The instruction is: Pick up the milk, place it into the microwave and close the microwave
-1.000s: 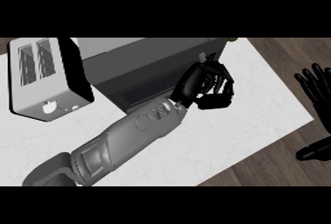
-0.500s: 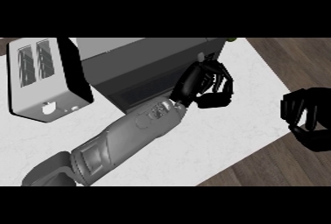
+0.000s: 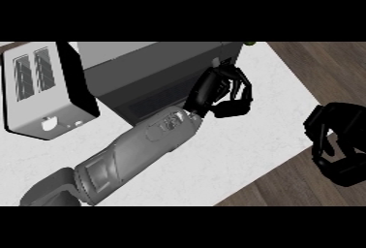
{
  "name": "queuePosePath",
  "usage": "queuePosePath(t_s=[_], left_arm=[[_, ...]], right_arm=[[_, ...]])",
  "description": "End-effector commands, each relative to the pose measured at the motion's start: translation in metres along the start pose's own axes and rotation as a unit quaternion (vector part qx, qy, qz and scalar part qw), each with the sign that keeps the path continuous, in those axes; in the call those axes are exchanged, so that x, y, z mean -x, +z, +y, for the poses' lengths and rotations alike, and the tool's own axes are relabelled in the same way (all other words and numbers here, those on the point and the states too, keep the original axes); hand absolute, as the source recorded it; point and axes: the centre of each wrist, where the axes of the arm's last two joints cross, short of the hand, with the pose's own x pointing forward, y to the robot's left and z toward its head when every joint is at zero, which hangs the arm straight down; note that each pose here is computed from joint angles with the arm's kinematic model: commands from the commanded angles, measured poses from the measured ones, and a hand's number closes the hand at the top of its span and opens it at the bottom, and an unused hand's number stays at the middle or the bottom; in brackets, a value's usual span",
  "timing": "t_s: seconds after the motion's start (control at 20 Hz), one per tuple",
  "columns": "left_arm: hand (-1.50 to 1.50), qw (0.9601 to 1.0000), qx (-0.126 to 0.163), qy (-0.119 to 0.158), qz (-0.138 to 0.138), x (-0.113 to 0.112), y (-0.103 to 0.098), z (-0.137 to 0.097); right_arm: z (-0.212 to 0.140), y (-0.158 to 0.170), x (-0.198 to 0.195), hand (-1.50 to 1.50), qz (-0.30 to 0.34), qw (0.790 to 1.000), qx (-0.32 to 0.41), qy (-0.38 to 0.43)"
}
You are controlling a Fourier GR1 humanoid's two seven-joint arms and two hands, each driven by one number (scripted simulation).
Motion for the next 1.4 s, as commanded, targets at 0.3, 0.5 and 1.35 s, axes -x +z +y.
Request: queuePosePath(t_s=[0.3,0.5,1.35], left_arm=[[1.5,0.9998,-0.007,0.003,-0.018,-0.018,-0.016,-0.015],[1.5,0.9998,-0.011,0.009,-0.014,-0.021,-0.019,-0.013],[1.5,0.9274,-0.132,0.317,0.148,0.015,-0.002,0.022]], right_arm=[[0.017,-0.014,-0.009,1.5,-0.041,0.997,-0.062,-0.025],[0.023,-0.017,-0.012,1.5,-0.043,0.996,-0.069,-0.028],[0.089,-0.003,0.005,1.5,0.017,0.988,-0.102,-0.117]])
